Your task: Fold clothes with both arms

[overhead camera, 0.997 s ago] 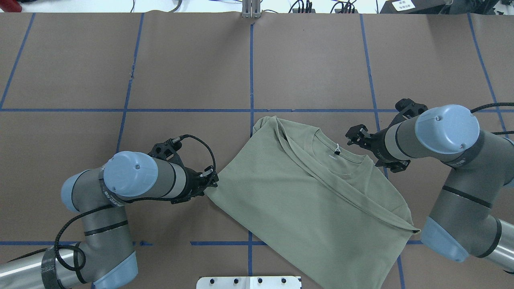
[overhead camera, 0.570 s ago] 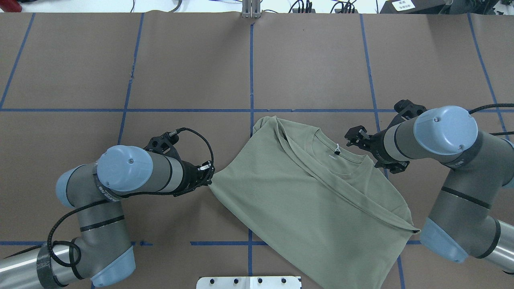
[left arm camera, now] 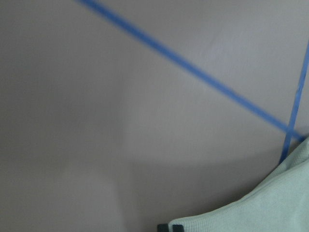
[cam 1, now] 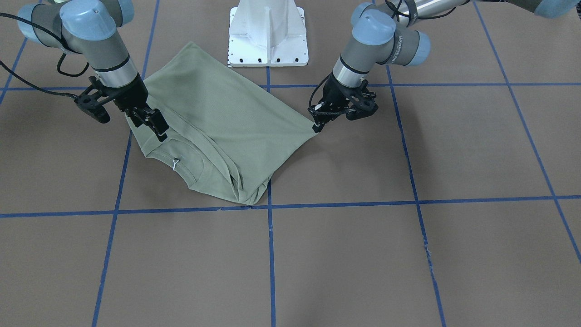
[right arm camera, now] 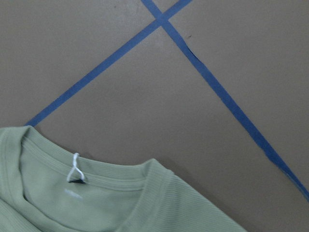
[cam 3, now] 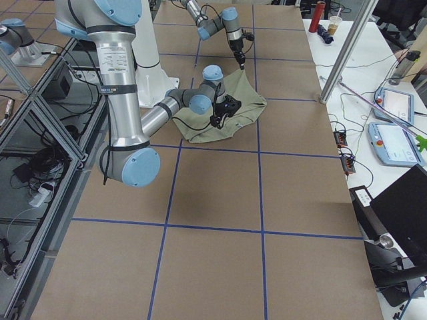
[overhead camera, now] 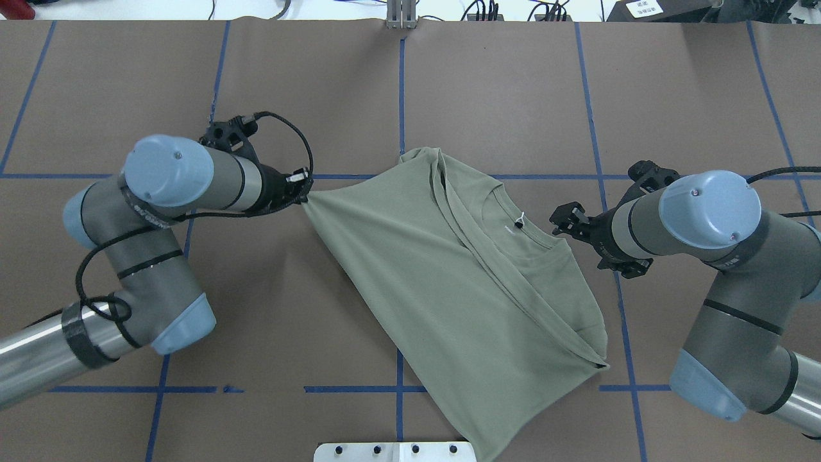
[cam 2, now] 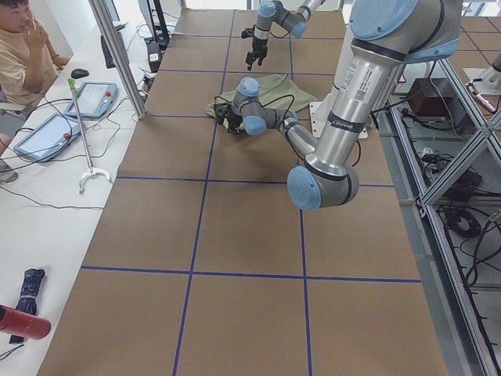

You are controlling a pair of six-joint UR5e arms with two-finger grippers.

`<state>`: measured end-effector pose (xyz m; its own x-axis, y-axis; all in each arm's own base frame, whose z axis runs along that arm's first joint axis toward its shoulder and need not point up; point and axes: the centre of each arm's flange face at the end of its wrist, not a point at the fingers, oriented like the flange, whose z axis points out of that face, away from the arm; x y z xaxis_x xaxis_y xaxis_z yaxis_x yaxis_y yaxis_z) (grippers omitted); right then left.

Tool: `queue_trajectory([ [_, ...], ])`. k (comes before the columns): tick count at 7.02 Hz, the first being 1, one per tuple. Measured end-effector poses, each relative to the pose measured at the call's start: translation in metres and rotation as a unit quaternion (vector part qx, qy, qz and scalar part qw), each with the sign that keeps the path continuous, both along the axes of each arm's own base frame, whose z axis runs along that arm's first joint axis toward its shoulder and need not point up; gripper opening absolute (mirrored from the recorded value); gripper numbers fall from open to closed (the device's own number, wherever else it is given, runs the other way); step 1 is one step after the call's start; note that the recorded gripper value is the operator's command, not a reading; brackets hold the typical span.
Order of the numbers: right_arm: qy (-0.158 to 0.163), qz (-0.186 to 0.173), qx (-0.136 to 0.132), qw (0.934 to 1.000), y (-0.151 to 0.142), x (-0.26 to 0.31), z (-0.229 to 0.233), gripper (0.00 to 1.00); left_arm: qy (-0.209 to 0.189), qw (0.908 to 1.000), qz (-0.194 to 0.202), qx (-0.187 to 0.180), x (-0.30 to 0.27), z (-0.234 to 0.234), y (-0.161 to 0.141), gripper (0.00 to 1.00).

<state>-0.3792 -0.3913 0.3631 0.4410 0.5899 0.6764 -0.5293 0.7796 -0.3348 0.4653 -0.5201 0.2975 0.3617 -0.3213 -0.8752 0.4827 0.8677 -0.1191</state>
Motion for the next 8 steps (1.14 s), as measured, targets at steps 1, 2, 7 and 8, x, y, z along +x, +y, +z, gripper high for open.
queue_trajectory([
  [1, -0.003, 0.002, 0.004, 1.0, 0.0, -0.001, -0.004, 1.0, -0.009, 0.9994, -0.027, 0.018, 0.0, 0.006, -0.073, 0.0],
  [2, -0.007, 0.007, 0.01, 0.9999, -0.002, -0.003, -0.011, 1.0, -0.012, 0.9981, -0.05, 0.034, 0.001, 0.013, -0.139, 0.0],
  [7, -0.014, 0.024, 0.032, 0.9991, -0.005, -0.01, -0.029, 1.0, -0.018, 0.9954, -0.072, 0.061, 0.005, 0.017, -0.23, 0.0],
  [8, -0.019, 0.026, 0.038, 0.9987, -0.006, -0.014, -0.038, 1.0, -0.022, 0.9951, -0.07, 0.066, 0.004, 0.021, -0.233, 0.57],
])
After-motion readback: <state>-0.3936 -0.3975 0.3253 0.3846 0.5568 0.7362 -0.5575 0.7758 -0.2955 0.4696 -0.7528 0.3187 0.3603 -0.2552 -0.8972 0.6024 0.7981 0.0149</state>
